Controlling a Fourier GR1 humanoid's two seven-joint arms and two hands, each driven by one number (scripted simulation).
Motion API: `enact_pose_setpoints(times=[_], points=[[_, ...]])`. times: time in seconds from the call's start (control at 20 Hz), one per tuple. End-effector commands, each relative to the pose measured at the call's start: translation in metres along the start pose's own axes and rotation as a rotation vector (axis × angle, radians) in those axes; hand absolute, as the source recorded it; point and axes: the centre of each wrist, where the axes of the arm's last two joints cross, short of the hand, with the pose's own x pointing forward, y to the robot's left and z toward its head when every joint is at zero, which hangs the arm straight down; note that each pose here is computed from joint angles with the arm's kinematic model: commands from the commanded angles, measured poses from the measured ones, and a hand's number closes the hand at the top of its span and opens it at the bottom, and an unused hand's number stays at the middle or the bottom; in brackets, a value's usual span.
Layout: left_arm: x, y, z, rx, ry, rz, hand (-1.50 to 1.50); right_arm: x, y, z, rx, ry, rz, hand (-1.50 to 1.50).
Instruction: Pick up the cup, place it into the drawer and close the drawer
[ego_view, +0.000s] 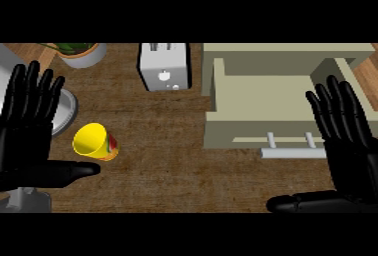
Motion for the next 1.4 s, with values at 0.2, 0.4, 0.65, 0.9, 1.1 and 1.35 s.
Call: enact_pose_setpoints(times=[0.2,0.4,0.65,0.9,1.1,1.35], points=[[-0.004,0.004,-0.007,0.019,0.014,0.02,-1.5,0.014,-0.006,-0.007,0.008,-0.006,-0.03,-1.5],[-0.028,0.01,0.003,0.034,0.033,-0.008,-1.5,-0.006,-0.019,0.003,-0.002,-0.016,-0.022,-1.5],[-0.017,0.005,0.011,0.053,0.061,-0.01,-1.5,-0.005,-0.014,-0.009,0.003,-0.009,-0.002,-1.5],[-0.027,0.012,0.014,0.083,0.1,-0.017,-1.5,0.015,-0.017,-0.006,-0.008,-0.02,-0.002,-1.5],[-0.052,0.013,0.016,0.108,0.152,-0.049,-1.5,-0.005,-0.018,-0.007,-0.002,-0.005,0.008,-1.5],[-0.067,0.05,0.051,0.147,0.175,-0.065,-1.5,-0.002,-0.029,-0.022,-0.004,-0.016,-0.007,-1.5]])
